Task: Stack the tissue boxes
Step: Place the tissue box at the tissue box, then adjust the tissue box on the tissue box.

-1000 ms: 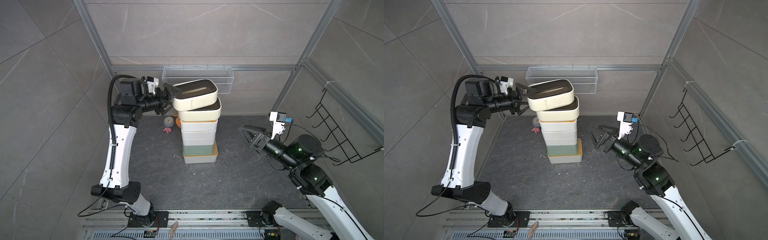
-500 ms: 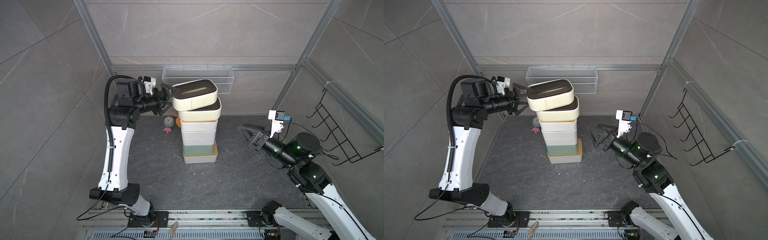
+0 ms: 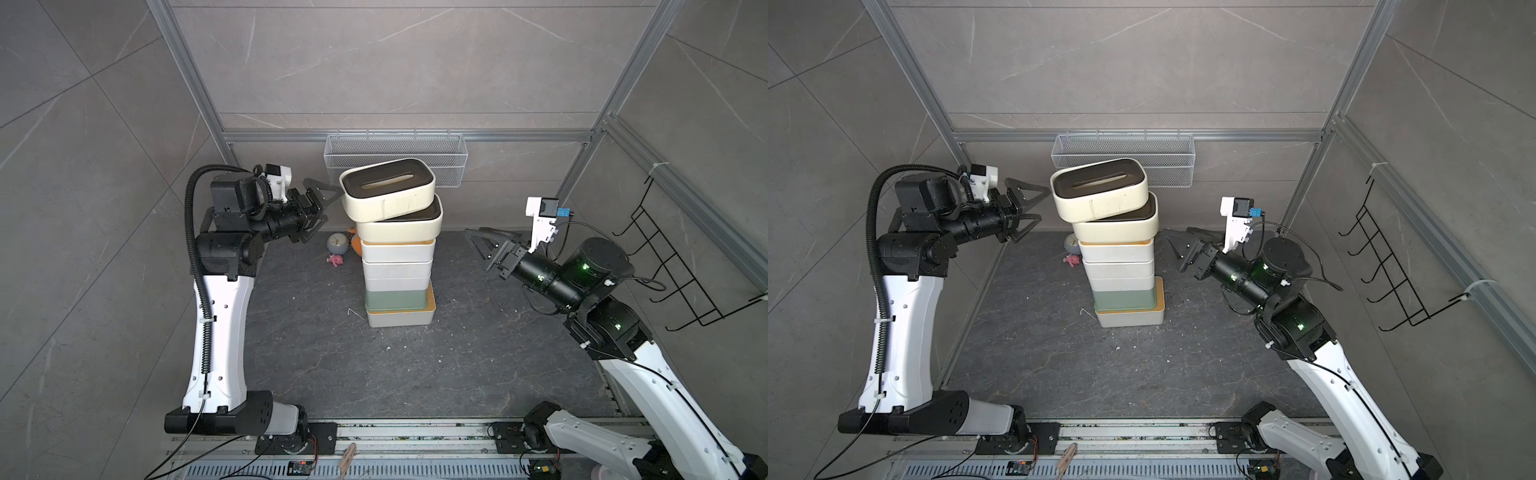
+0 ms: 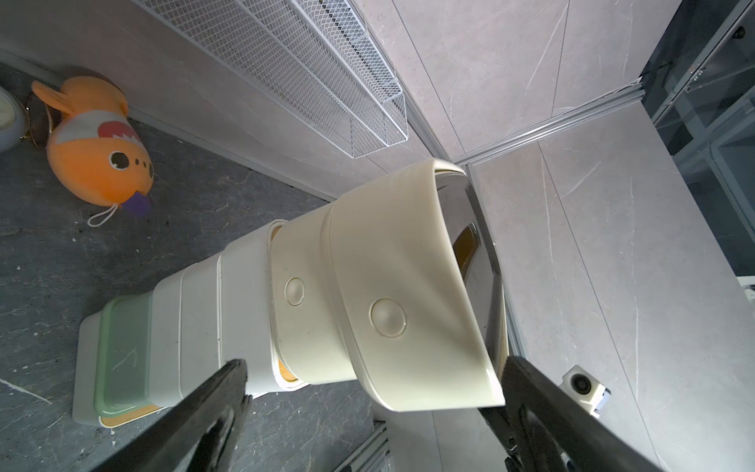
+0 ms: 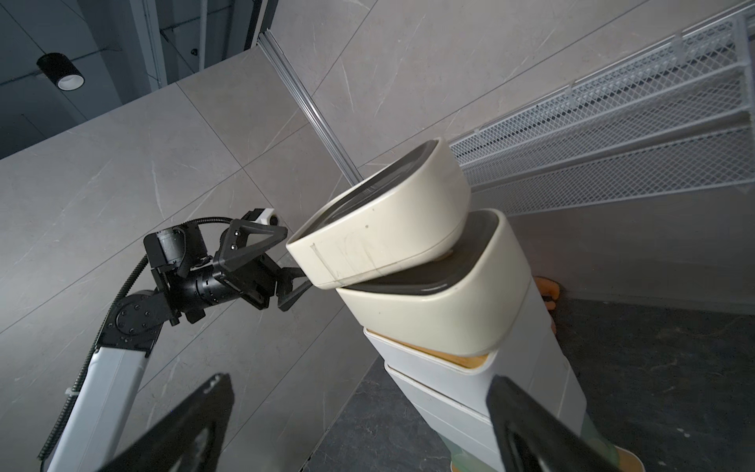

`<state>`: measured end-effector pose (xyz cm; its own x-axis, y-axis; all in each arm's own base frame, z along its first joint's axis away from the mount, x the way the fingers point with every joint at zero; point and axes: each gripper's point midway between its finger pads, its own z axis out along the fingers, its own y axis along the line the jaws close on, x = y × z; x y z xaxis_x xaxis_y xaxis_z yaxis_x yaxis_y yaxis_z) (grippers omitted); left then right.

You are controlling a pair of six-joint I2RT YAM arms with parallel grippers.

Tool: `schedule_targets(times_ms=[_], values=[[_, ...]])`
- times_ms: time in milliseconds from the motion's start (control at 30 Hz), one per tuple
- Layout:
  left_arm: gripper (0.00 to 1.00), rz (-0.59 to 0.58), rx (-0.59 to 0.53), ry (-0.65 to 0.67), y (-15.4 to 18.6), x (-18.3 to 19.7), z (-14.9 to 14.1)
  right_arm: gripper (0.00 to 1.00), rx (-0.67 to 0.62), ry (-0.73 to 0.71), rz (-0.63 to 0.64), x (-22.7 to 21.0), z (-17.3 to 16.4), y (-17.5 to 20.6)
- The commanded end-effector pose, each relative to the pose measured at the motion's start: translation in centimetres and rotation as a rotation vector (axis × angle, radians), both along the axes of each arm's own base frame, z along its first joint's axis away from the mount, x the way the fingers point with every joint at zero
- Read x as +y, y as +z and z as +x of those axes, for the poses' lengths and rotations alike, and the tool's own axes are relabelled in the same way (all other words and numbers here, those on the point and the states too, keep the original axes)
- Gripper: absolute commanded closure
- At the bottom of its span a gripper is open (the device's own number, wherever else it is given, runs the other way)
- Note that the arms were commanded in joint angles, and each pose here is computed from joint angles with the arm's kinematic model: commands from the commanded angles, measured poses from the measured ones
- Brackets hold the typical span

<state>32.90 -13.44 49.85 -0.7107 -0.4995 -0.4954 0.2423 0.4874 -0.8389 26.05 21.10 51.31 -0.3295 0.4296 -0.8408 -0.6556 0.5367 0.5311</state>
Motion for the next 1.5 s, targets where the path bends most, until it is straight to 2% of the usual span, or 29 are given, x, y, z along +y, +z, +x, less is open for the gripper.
schedule_targets(times_ms=[0,133,467,700,1067,1467], values=[[0.01,0.016,-0.171,0.006,3.6,0.4,-2.5,0.00,-0.038,0.004,-0.022,0.6,1.1,1.8],[0.01,0.005,-0.249,-0.005,5.0,0.2,-3.0,0.00,-0.084,0.040,-0.018,1.8,2.2,3.7],[0.00,-0.047,-0.236,-0.038,5.5,-0.4,-1.5,0.00,-0.075,0.091,-0.033,3.9,7.6,5.6],[0.01,-0.063,-0.232,-0.078,5.7,-1.3,-0.8,0.00,-0.013,0.125,-0.057,5.7,10.4,4.2],[0.01,-0.050,-0.223,-0.130,5.8,-3.7,0.4,0.00,0.025,0.196,-0.139,7.4,11.4,2.6],[0.01,-0.039,-0.213,-0.144,5.3,-4.9,1.4,0.00,0.018,0.249,-0.137,7.8,10.6,2.3]])
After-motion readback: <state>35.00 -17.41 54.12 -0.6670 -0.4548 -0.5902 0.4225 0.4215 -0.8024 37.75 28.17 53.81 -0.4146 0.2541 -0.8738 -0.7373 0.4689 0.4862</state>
